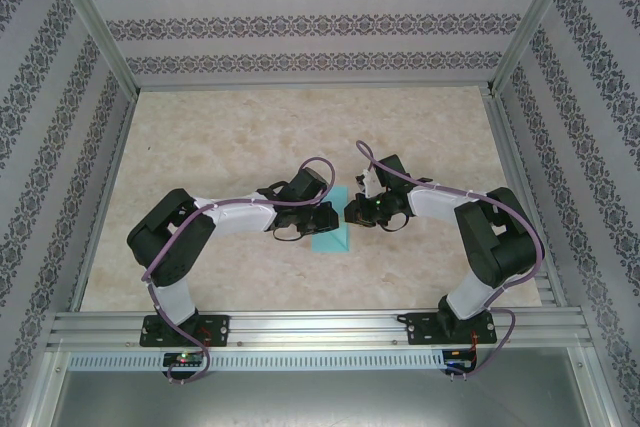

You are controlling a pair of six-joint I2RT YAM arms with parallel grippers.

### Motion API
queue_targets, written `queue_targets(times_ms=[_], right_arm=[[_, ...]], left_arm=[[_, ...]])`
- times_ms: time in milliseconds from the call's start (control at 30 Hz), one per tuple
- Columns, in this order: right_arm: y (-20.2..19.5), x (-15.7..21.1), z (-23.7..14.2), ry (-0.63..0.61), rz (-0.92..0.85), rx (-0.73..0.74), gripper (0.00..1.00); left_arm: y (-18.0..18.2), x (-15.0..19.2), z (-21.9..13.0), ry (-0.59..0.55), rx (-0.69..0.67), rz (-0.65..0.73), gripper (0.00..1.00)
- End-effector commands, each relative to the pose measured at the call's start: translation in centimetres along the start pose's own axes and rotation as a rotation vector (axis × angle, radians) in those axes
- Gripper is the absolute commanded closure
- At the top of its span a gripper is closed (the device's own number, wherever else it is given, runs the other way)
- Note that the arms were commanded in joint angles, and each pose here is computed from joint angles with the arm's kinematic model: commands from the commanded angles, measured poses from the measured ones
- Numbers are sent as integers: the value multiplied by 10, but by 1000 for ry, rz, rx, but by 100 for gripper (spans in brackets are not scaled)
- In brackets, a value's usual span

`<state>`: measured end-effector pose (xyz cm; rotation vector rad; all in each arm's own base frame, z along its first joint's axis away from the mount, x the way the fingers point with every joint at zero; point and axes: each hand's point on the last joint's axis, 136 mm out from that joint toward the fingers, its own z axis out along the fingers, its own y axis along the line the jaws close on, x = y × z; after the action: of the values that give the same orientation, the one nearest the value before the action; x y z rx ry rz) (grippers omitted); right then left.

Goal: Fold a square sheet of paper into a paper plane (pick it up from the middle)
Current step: Fold the triangle a second time at the center of the table.

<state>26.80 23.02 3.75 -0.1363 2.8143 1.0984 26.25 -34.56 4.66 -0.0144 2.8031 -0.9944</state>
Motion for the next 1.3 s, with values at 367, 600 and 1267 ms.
queue_targets(times_ms=[367,600,1267], right_arm=[[-5,-13,10,-11,-43,32,90],[-9,-14,13,-8,-34,46,90],[-17,-16,14,-12,-28,83,91]], left_arm=[[-1,-4,8,9,33,15,83],[2,-3,14,23,28,14,83],[-9,-6,6,10,58,31,81]])
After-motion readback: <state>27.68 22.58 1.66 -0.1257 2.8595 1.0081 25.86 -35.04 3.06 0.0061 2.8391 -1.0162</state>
